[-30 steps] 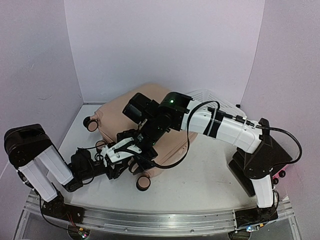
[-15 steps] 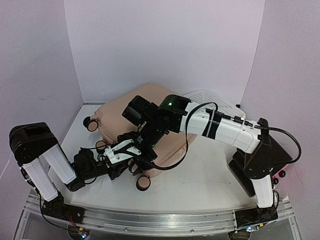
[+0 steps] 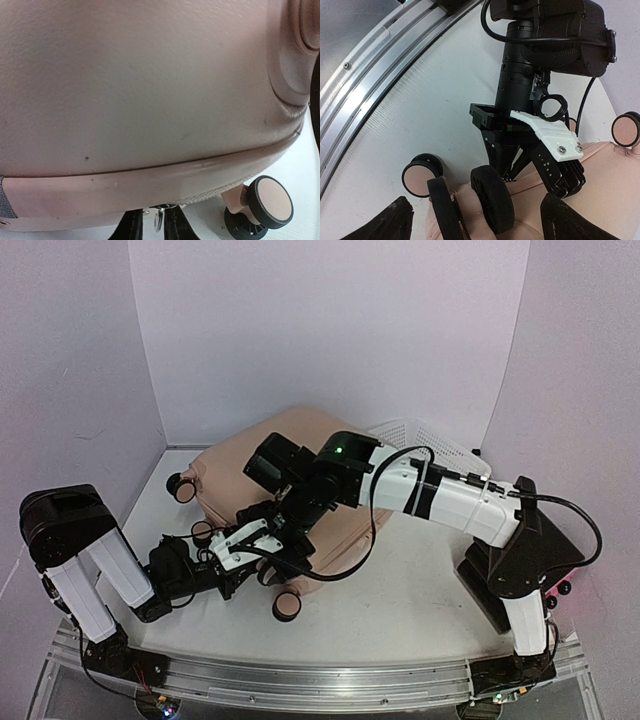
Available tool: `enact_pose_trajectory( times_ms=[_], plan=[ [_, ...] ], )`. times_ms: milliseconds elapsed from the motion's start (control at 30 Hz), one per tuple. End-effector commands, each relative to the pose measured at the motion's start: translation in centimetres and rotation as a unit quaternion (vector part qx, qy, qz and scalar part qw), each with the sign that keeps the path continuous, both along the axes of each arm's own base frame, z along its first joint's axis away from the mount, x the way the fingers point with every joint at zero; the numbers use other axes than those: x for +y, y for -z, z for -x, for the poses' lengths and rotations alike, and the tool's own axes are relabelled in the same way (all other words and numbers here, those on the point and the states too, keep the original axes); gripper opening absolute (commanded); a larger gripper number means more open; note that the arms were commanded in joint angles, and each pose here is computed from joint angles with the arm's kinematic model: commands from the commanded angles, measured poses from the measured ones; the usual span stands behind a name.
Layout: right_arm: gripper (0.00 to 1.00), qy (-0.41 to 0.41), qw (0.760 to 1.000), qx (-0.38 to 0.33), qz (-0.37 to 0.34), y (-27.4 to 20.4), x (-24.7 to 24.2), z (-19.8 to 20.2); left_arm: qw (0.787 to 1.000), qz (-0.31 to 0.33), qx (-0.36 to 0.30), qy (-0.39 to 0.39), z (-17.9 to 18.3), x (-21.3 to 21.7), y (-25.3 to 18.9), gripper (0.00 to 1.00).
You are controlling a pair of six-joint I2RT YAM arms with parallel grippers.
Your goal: Open, take out, and arrange the luggage
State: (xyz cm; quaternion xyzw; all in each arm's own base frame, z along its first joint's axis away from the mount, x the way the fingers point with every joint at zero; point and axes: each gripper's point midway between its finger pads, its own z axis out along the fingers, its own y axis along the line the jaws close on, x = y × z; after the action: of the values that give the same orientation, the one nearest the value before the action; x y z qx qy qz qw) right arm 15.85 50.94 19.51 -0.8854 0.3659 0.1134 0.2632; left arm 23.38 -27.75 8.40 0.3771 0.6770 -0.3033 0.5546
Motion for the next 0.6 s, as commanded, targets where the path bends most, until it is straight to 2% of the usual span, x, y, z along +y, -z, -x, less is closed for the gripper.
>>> enact_pose_trajectory(
  times_ms=[0, 167, 267, 333, 433, 567],
  plan=[
    [0.9, -0.012, 1.0, -0.017, 0.011, 0.6, 0.0, -0.1, 0.996, 0.062, -0.06, -0.013, -1.2, -0.6, -4.8, 0.14],
    [0.93, -0.024, 0.999, -0.03, 0.033, 1.8, 0.0, -0.5, 0.996, 0.063, -0.064, -0.029, -1.4, -0.1, -5.1, 0.06],
    [0.91, -0.027, 0.998, -0.037, 0.041, 2.1, 0.4, -0.9, 0.995, 0.058, -0.063, -0.043, -1.6, 0.4, -4.8, 0.0],
    [0.89, -0.03, 0.998, -0.042, 0.045, 2.4, 0.5, -1.1, 0.995, 0.055, -0.062, -0.055, -1.8, 0.8, -4.6, 0.0],
    [0.8, -0.032, 0.997, -0.049, 0.053, 2.9, 0.5, -1.4, 0.994, 0.051, -0.062, -0.077, -2.1, 1.5, -4.5, 0.0],
    [0.61, -0.031, 0.996, -0.057, 0.069, 3.3, 0.1, -1.7, 0.991, 0.051, -0.062, -0.106, -2.6, 2.4, -4.7, 0.0]
  ],
)
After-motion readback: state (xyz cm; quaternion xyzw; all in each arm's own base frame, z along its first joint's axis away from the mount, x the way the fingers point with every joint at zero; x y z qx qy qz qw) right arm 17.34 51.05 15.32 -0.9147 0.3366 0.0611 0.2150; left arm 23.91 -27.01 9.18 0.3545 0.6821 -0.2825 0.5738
